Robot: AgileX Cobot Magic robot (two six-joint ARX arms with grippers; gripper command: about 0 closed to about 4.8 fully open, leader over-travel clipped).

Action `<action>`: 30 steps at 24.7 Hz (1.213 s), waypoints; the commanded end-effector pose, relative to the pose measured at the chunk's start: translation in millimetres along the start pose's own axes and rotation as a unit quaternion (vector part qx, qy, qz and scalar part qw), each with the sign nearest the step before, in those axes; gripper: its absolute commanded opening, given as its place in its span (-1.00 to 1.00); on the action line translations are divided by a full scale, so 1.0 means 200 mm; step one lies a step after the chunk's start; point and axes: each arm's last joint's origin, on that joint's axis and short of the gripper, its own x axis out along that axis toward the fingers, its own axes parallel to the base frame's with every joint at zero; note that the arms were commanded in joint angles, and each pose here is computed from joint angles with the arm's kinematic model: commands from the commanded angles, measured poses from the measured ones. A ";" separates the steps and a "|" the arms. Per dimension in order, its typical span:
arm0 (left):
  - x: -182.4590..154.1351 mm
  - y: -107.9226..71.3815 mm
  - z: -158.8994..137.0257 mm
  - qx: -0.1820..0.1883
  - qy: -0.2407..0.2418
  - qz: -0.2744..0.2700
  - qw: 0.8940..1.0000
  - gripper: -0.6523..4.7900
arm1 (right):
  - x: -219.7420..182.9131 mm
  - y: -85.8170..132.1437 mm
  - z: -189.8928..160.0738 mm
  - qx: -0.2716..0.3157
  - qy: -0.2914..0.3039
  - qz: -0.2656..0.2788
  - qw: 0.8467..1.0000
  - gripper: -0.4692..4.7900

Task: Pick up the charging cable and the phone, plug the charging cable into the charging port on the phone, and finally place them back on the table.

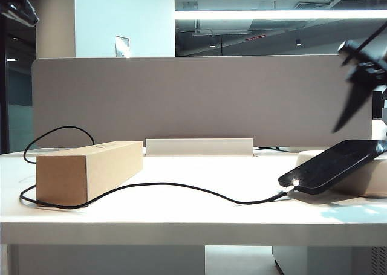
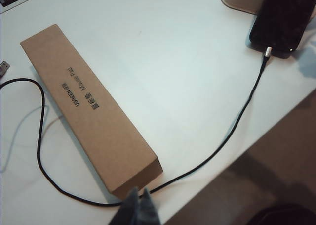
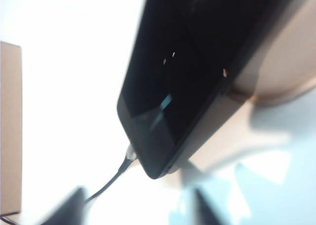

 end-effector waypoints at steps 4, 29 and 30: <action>0.02 -0.03 -0.12 -0.027 -0.052 -0.003 0.998 -0.78 | -0.19 0.00 -0.03 -0.097 -0.100 0.005 0.990 -0.81; 0.18 -0.08 -0.55 -0.120 -0.180 0.101 0.971 -0.78 | -0.30 -0.28 -0.33 -0.200 -0.302 -0.009 0.932 -0.84; 0.19 -0.08 -0.56 -0.120 -0.181 0.101 0.971 -0.78 | -0.30 -0.29 -0.34 -0.200 -0.301 -0.010 0.932 -0.84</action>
